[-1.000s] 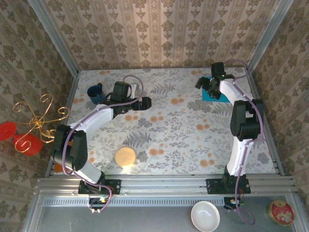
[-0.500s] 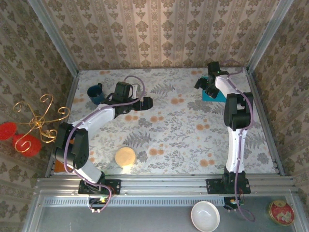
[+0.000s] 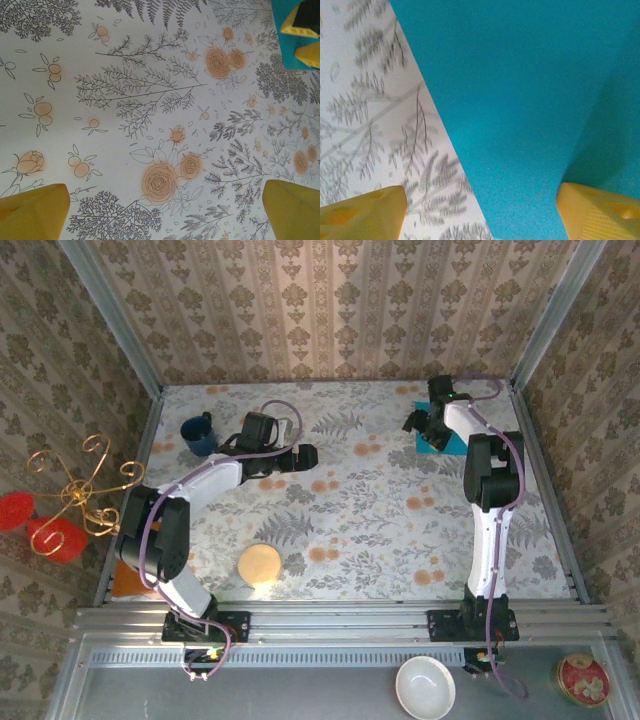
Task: Fold a paper plane with a square sheet of paper (pick it up from the middle)
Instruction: Move the square sheet of paper to the center of the table.
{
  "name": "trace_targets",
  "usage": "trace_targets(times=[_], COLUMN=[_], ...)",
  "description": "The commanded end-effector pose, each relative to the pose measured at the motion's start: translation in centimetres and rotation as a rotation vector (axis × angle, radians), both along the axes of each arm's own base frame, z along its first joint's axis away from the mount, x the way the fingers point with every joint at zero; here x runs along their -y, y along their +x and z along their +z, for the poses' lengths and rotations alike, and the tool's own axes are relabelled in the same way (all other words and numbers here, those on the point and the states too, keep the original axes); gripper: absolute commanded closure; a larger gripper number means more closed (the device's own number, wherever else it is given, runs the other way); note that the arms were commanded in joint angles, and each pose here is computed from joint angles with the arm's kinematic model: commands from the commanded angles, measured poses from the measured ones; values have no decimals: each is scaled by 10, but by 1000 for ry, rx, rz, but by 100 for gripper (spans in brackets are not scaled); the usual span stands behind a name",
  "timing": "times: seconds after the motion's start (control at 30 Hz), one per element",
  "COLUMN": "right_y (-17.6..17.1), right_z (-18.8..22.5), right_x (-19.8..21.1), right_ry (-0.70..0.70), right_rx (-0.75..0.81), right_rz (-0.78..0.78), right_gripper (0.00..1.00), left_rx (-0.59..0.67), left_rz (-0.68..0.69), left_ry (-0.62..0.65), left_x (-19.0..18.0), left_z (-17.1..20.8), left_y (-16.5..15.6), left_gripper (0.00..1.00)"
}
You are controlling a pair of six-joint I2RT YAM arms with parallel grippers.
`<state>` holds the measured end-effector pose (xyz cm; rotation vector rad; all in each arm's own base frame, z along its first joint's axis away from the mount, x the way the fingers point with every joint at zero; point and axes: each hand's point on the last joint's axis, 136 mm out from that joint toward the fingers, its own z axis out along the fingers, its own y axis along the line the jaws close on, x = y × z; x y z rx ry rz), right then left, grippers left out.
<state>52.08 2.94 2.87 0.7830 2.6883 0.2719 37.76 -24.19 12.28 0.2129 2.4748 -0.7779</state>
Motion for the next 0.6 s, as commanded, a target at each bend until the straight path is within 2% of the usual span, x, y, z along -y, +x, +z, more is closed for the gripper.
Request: trace_targets(times=[0.0, 0.17, 0.57], right_y=[-49, -84, -160], right_z=[-11, -4, -16], right_x=[-38, -80, -197], right_ry=[48, 100, 370], right_rx=[-139, -184, -209], right_rz=[25, 29, 49], right_gripper=[18, 19, 21], left_rx=[-23, -56, -109], left_rz=[16, 41, 79], left_ry=[-21, -28, -28], left_x=[4, -3, -12], left_z=[-1, -10, -25], left_y=[5, 8, 5], left_gripper=[0, 0, 1])
